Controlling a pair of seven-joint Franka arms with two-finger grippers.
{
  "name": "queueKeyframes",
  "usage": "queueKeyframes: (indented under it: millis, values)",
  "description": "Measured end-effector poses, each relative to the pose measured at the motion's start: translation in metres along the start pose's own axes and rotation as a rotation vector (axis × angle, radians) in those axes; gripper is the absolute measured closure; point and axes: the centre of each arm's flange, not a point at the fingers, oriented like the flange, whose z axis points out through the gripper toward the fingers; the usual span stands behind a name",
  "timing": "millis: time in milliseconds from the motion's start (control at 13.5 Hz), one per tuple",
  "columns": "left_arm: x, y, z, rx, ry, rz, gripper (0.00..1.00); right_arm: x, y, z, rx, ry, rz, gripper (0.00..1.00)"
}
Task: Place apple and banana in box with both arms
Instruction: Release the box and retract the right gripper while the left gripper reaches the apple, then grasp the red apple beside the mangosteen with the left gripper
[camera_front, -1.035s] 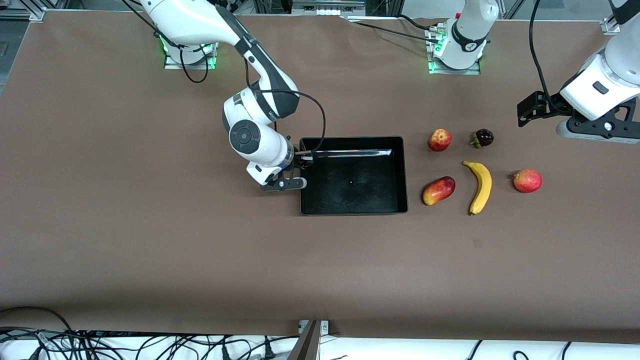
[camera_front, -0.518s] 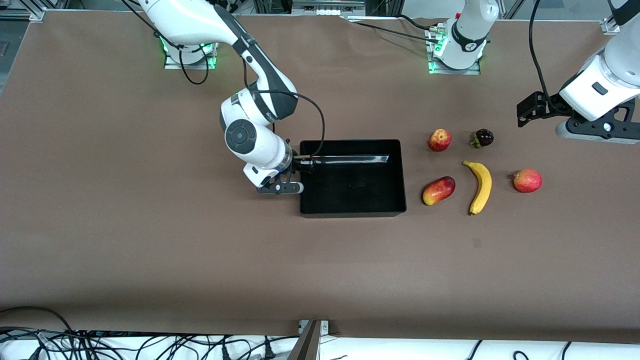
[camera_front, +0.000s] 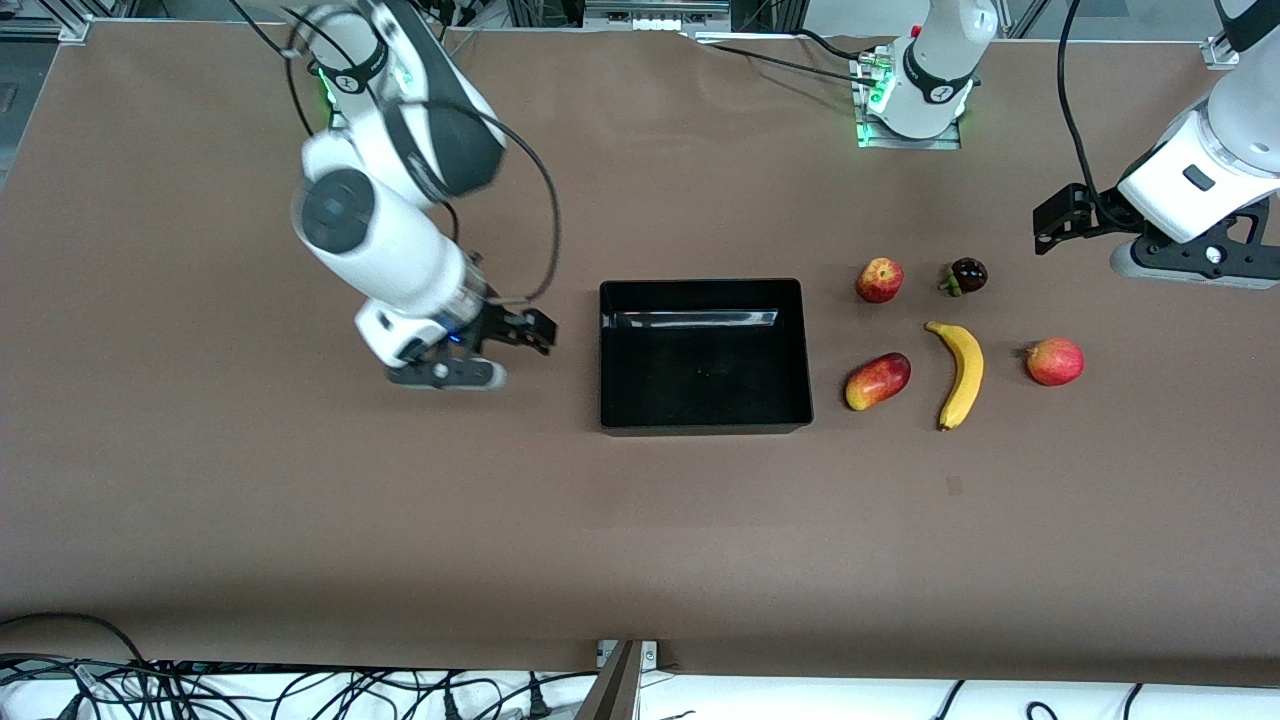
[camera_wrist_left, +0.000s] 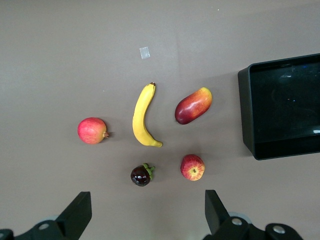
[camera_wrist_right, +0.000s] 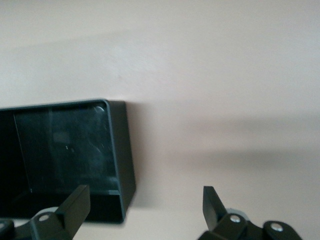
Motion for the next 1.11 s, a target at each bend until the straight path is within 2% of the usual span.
queueKeyframes:
  millis: [296,370,444,591,739,887,1109]
  values:
    - [0.0,0.0,0.001,0.0,-0.008,0.0,0.0,-0.007,0.067,-0.086,0.012,-0.028,-0.026,0.0]
    - [-0.002,-0.001,0.006,0.0,-0.041,-0.001,0.0,-0.008,0.086,-0.1,0.013,-0.043,-0.032,0.0]
    - [-0.006,-0.001,0.015,0.0,-0.103,-0.001,0.0,-0.008,0.11,-0.114,0.006,-0.052,-0.046,0.0]
    - [-0.006,0.001,0.053,0.0,-0.272,0.004,0.0,-0.01,0.161,-0.14,-0.03,-0.041,-0.076,0.0]
    - [0.013,0.004,0.112,-0.002,-0.35,0.008,0.0,-0.019,0.199,-0.16,-0.066,-0.02,-0.105,0.0]
    - [0.03,0.009,0.184,-0.006,-0.35,0.016,0.0,-0.031,0.219,-0.171,-0.111,-0.008,-0.121,0.0]
    - [0.026,0.018,0.268,-0.011,-0.291,0.019,0.0,-0.039,0.225,-0.174,-0.141,0.0,-0.137,0.0]
